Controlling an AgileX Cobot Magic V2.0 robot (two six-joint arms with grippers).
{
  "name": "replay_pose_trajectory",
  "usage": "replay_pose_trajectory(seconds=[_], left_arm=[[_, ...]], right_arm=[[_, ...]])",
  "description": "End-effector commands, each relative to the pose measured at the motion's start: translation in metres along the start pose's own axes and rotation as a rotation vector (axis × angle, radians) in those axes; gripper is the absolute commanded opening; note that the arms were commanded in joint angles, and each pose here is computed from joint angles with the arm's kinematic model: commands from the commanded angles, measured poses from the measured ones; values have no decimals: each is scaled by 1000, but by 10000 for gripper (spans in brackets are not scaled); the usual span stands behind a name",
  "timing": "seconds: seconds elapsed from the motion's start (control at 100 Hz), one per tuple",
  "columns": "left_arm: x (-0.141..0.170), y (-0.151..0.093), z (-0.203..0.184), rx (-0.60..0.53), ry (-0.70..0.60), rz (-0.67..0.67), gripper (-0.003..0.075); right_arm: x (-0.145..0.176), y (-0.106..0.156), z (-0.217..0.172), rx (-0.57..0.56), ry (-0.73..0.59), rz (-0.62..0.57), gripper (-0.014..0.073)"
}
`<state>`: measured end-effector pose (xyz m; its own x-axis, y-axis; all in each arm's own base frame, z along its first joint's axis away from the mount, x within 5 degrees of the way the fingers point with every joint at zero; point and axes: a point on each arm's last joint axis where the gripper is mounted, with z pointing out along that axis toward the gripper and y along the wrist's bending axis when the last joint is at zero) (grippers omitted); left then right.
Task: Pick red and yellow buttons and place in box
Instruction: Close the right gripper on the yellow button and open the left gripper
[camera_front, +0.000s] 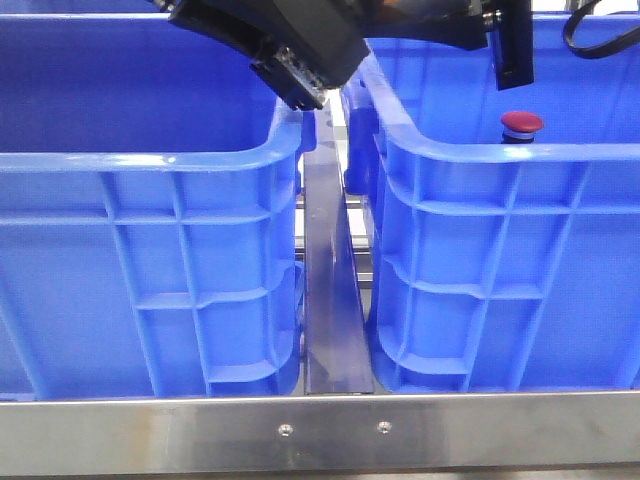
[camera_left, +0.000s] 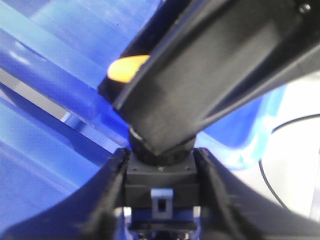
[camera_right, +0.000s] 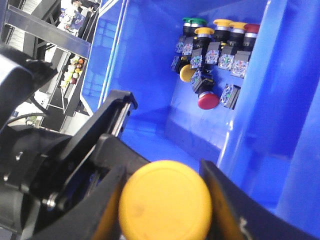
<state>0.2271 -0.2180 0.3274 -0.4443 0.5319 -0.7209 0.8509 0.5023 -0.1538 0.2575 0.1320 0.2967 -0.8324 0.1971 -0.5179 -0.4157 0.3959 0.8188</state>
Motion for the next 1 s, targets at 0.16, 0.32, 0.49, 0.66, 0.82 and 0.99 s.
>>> replay_pose_trajectory(seconds=[0.16,0.32,0.49,0.66,0.82,0.99], left_arm=[[-25,-15,-30,48,-67,42,578],[-35,-20,-42,71,-74,70,576],[-36,-21,-44,80,-66,74,576],[-36,-22,-44,82,-62,74,576],[-35,-22,-44,84,-60,74,576],[-35,-22,-44,84,-60,74,576]], right_arm=[[-16,28,-11,-161,-78,7,91],[-44,29,-31,-134,-180,-79,91],[-72,20,-64,2,-295,-393,91],[-82,-7,-85,281,-311,-664,91],[-89,-24,-93,516,-326,-747,91],[-102,-41,-109,785,-423,-704,91]])
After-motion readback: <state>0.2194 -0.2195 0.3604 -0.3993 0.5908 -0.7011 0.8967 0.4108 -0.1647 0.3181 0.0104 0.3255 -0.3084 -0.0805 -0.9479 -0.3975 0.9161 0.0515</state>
